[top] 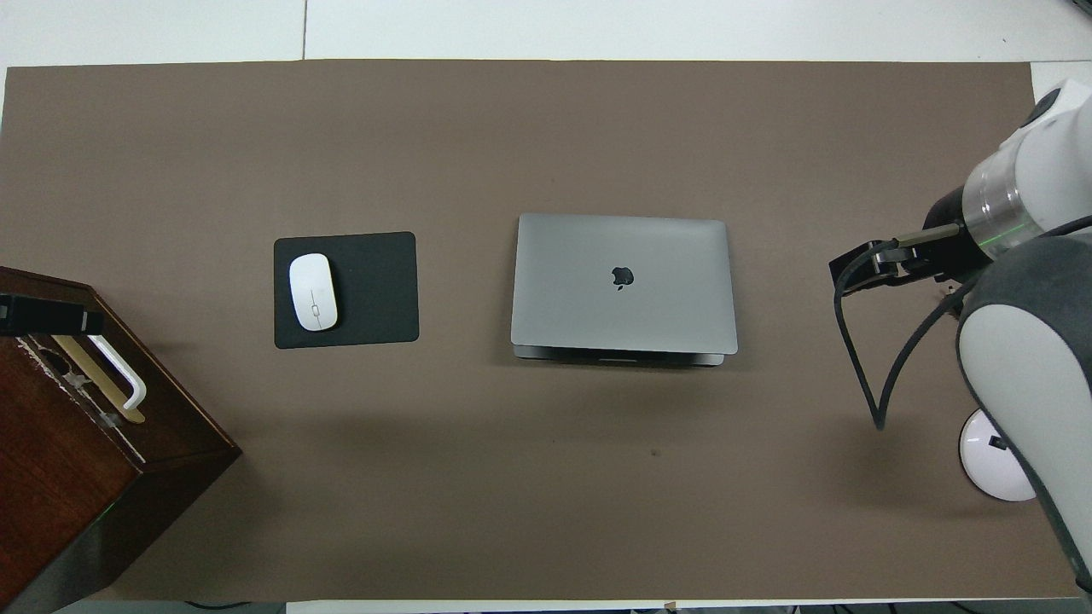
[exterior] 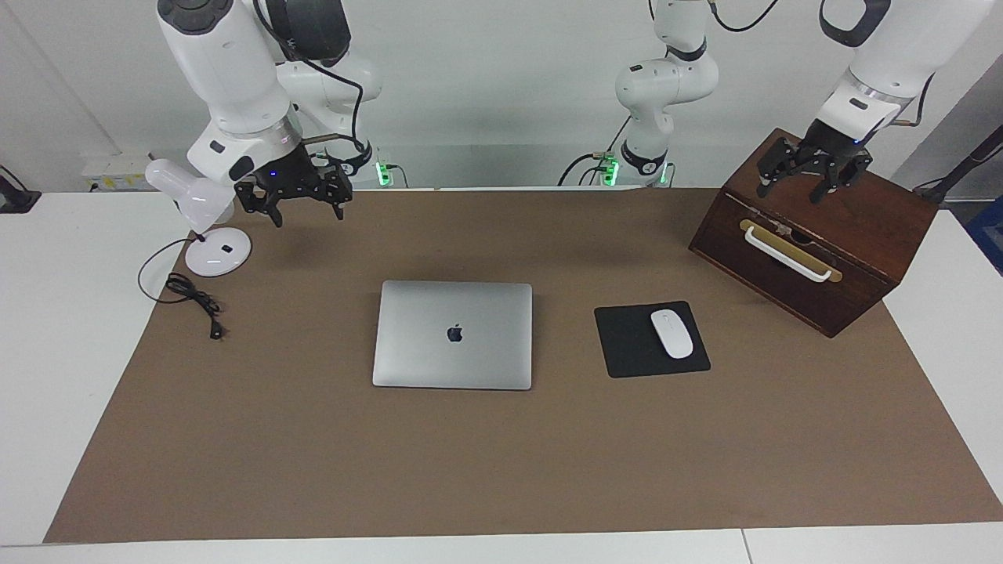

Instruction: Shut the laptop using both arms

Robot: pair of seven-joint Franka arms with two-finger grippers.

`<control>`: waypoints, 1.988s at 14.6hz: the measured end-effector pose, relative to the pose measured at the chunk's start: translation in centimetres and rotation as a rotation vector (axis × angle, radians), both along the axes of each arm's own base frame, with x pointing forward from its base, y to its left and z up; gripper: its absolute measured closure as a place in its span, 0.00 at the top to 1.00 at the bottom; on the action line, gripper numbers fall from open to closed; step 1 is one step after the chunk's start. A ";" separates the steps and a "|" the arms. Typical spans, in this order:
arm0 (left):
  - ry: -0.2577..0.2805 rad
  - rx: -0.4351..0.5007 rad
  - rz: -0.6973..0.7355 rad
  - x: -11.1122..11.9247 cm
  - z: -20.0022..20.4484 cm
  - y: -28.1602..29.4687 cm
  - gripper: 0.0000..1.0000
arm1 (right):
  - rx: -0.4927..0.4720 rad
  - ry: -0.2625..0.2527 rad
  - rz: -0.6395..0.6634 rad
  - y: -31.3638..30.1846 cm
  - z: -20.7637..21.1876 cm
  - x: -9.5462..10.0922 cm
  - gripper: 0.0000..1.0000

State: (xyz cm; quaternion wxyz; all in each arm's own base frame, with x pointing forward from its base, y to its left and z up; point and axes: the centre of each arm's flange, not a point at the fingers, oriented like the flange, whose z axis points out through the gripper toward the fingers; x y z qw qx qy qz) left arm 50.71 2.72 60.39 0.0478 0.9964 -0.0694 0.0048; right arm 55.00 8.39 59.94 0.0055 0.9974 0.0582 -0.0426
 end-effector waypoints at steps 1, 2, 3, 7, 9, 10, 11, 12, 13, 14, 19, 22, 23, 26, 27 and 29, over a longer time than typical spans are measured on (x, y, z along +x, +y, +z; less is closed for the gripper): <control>0.007 0.007 -0.001 0.5 -0.4 0.2 1.00 | -0.008 0.000 0.000 -0.1 0.0 0.0 1.00; 0.011 0.009 0.000 1.0 -0.6 0.2 1.00 | -0.012 0.001 -0.002 -0.3 0.0 0.0 1.00; 0.017 0.009 0.001 1.3 -0.6 0.3 1.00 | -0.015 0.001 -0.007 -0.6 0.1 0.0 1.00; 0.071 0.041 0.011 1.4 1.8 0.7 1.00 | -0.017 0.013 -0.028 -1.7 0.5 -0.1 1.00; 0.071 0.051 0.031 1.5 2.6 0.7 1.00 | -0.015 -0.002 -0.045 -2.7 1.3 0.0 1.00; 0.072 0.053 0.035 1.7 2.7 0.7 1.00 | -0.016 -0.004 -0.063 -3.6 1.7 0.0 1.00; 0.074 0.053 0.037 1.7 2.6 0.7 1.00 | -0.017 0.003 -0.081 -4.7 1.8 -0.1 1.00; 0.076 0.053 0.039 1.8 2.5 0.7 1.00 | -0.017 0.012 -0.095 -5.8 1.9 -0.1 1.00; 0.078 0.052 0.040 1.8 2.4 0.7 1.00 | -0.016 0.014 -0.100 -6.9 2.0 -0.1 1.00; 0.079 0.052 0.040 1.9 2.3 0.8 1.00 | -0.015 0.012 -0.100 -7.8 2.1 -0.1 1.00; 0.080 0.054 0.043 1.9 2.3 0.8 1.00 | -0.013 0.000 -0.101 -8.4 2.7 -0.1 1.00; 0.080 0.054 0.044 1.9 2.3 0.8 1.00 | -0.013 -0.001 -0.100 -8.3 2.8 -0.1 1.00; 0.080 0.054 0.044 1.9 2.3 0.8 1.00 | -0.013 -0.001 -0.100 -8.3 2.8 -0.1 1.00; 0.079 0.054 0.044 1.9 2.3 0.8 1.00 | -0.013 -0.006 -0.100 -8.3 2.9 -0.1 1.00; 0.079 0.054 0.044 1.9 2.3 0.8 1.00 | -0.013 -0.007 -0.100 -8.3 2.9 -0.1 1.00; 0.079 0.054 0.044 1.9 2.3 0.8 1.00 | -0.013 -0.008 -0.099 -8.3 2.9 0.0 1.00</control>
